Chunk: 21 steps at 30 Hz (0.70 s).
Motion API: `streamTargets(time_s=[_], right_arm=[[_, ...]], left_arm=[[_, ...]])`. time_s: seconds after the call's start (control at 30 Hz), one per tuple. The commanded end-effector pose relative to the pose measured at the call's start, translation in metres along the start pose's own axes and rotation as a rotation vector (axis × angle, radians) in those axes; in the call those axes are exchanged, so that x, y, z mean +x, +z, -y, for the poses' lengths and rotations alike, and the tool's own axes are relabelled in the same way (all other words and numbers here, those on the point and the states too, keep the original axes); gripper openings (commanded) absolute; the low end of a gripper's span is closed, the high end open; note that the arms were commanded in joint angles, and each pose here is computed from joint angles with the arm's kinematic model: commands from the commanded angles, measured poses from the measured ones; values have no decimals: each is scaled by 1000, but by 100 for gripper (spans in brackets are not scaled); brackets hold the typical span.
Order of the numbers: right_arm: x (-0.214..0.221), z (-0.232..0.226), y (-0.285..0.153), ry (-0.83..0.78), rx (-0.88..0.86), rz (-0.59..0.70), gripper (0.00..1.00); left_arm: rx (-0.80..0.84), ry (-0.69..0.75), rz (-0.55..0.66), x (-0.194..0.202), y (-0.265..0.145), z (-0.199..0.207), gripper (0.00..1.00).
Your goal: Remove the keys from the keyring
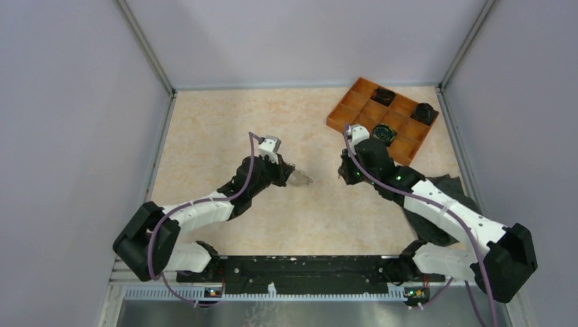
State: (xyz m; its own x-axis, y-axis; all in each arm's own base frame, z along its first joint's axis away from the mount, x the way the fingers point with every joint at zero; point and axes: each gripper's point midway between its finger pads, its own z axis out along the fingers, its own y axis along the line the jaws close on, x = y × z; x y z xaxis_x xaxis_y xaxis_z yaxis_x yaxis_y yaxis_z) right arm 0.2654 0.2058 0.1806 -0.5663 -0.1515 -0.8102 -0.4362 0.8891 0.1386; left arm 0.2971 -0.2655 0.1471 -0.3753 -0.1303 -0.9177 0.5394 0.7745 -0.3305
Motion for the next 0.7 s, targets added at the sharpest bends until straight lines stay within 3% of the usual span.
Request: streamTargets(time_s=[0.0, 0.17, 0.2, 0.33, 0.4, 0.53, 0.6, 0.67], right_arm=[[-11, -2, 18, 84, -53, 112, 0], [9, 13, 34, 123, -49, 89, 0], [12, 15, 36, 126, -44, 87, 0], [19, 17, 41, 127, -43, 82, 0], [23, 18, 43, 133, -41, 82, 0], [36, 15, 46, 138, -63, 58, 0], [41, 16, 48, 140, -58, 46, 0], [42, 18, 49, 140, -48, 41, 0]], left_arm=[[66, -146, -124, 12, 5, 12, 0], [59, -206, -169, 26, 5, 9, 1], [47, -215, -179, 29, 5, 7, 8], [20, -241, -182, 33, -1, 2, 18], [7, -247, -174, 33, -7, 0, 30], [-49, -245, -155, 33, -22, -11, 39], [-82, -244, -139, 31, -28, -17, 55], [-93, -234, -120, 26, -33, -18, 56]])
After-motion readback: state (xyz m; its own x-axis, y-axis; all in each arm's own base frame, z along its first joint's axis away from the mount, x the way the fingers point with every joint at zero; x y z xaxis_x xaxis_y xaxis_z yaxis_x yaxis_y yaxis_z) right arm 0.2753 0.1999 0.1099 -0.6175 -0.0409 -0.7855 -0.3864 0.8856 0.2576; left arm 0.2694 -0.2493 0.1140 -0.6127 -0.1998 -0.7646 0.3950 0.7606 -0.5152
